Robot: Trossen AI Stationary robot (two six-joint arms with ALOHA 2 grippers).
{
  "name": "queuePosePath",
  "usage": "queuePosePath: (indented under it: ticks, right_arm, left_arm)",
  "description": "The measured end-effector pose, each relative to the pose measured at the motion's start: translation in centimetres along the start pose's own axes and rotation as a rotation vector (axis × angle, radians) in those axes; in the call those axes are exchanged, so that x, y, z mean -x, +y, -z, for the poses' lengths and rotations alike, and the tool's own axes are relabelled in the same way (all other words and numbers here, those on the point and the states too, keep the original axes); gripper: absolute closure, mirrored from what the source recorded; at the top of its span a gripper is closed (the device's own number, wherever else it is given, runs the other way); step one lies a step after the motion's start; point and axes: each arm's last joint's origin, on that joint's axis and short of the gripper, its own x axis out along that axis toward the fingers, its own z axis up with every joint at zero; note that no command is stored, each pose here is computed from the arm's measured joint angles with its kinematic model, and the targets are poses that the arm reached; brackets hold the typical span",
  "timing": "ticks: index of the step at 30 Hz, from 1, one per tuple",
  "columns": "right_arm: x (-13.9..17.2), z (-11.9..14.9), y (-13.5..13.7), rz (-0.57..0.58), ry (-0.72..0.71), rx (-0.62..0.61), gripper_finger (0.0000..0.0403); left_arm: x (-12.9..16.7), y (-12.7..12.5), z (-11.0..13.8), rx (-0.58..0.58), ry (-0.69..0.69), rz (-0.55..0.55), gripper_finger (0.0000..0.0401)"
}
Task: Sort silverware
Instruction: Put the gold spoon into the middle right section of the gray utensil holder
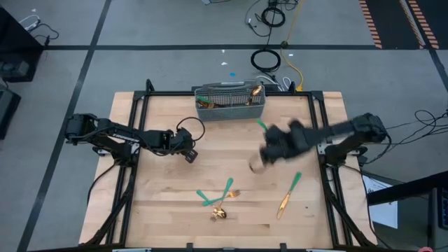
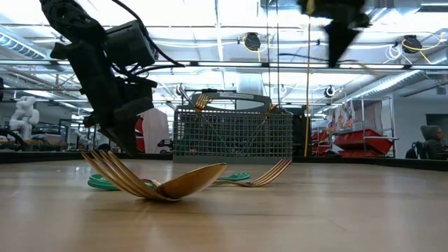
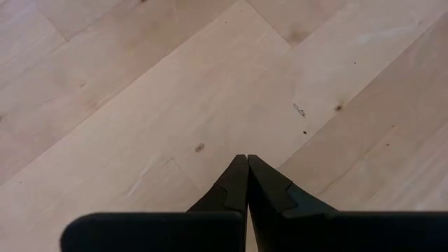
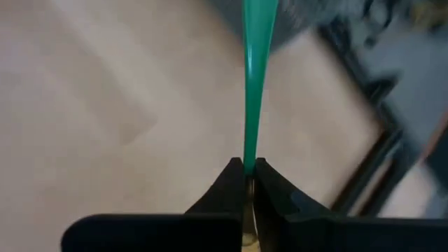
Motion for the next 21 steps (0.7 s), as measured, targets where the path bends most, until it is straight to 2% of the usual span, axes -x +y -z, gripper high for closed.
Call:
queuePosePath:
  ticks: [4, 7, 11, 16, 21]
  right_arm:
    - [-1.1, -4.8, -4.0, 0.067, -0.066, 0.159, 0.0403]
    - [-1.3, -7.4, -7.3, 0.143, -0.079, 0.248, 0.0403]
    - [-2.1, -9.9, -9.9, 0.311, -0.056, 0.437, 0.0403]
    - [-4.3, -12.6, -9.5, 0.59, 0.034, 0.805, 0.0403]
    - [-7.3, -14.4, -6.7, 0.712, 0.153, 1.129, 0.0403]
  left_arm:
    - [0.0, 0.0, 0.0, 0.001, 0.0, 0.0, 0.0393]
    - [0.0, 0.0, 0.0, 0.001, 0.0, 0.0, 0.0393]
    - [0.0, 0.0, 0.0, 0.002, -0.001, 0.0, 0.0393]
    - [0.0, 0.0, -0.1, 0.004, -0.012, -0.005, 0.0393]
    - [0.0, 0.0, -0.1, 0.005, -0.033, -0.025, 0.0393]
